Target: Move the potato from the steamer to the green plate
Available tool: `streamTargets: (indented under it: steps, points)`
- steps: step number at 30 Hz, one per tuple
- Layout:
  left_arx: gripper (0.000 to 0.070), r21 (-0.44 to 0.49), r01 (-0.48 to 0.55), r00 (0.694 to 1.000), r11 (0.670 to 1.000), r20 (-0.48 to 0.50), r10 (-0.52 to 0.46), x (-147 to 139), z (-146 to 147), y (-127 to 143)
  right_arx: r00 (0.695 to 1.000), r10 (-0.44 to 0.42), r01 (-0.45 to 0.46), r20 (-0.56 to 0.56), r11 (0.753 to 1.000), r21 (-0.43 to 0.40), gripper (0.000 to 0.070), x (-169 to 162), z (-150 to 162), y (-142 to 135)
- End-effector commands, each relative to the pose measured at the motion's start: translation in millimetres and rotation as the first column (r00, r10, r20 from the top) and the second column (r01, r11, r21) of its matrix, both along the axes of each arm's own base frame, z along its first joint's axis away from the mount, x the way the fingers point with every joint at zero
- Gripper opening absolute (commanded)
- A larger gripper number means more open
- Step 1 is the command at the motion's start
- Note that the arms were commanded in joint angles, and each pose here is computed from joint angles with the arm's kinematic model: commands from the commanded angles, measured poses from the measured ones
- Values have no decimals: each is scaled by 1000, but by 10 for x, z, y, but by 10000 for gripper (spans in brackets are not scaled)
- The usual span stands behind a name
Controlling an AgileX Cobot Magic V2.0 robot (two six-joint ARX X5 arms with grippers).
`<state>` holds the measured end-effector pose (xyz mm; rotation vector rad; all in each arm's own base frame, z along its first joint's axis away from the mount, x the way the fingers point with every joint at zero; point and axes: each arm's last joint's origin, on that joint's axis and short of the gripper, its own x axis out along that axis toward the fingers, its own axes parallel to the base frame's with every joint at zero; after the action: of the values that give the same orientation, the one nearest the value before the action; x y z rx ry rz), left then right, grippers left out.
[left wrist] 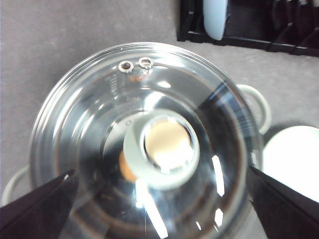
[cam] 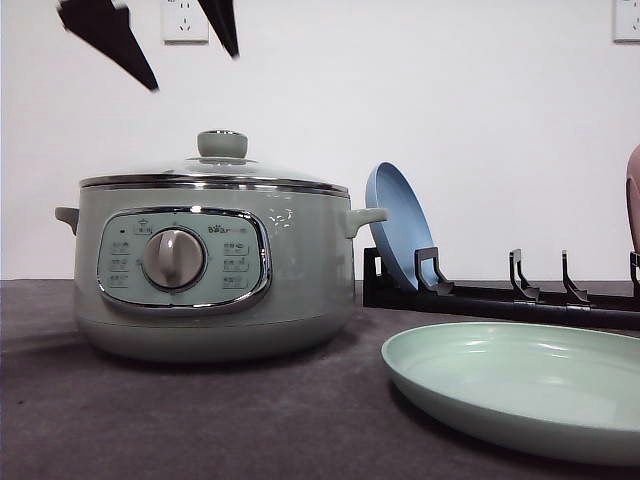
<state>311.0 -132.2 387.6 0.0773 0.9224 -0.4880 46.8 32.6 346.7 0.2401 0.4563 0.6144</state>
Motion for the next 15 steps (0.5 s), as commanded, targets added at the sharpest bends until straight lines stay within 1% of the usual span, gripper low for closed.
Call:
streamTargets:
  steps: [1, 3, 8, 15]
  points:
    - [700, 3, 14, 1000, 1000, 27, -14, 92, -6, -57, 1000, -3, 3, 7, 1000, 13, 560, -8, 41, -3]
    - [700, 10, 15, 1000, 1000, 19, -16, 163, -81, -100, 1000, -4, 4, 7, 1000, 12, 560, -8, 40, -3]
    - [700, 62, 2, 1000, 998, 0, -2, 248, -219, -186, 1000, -4, 4, 7, 1000, 12, 560, -8, 40, -3]
    - [700, 68, 32, 999, 997, -13, -31, 256, -290, -310, 1000, -23, 23, 10, 1000, 7, 560, -4, 40, -8]
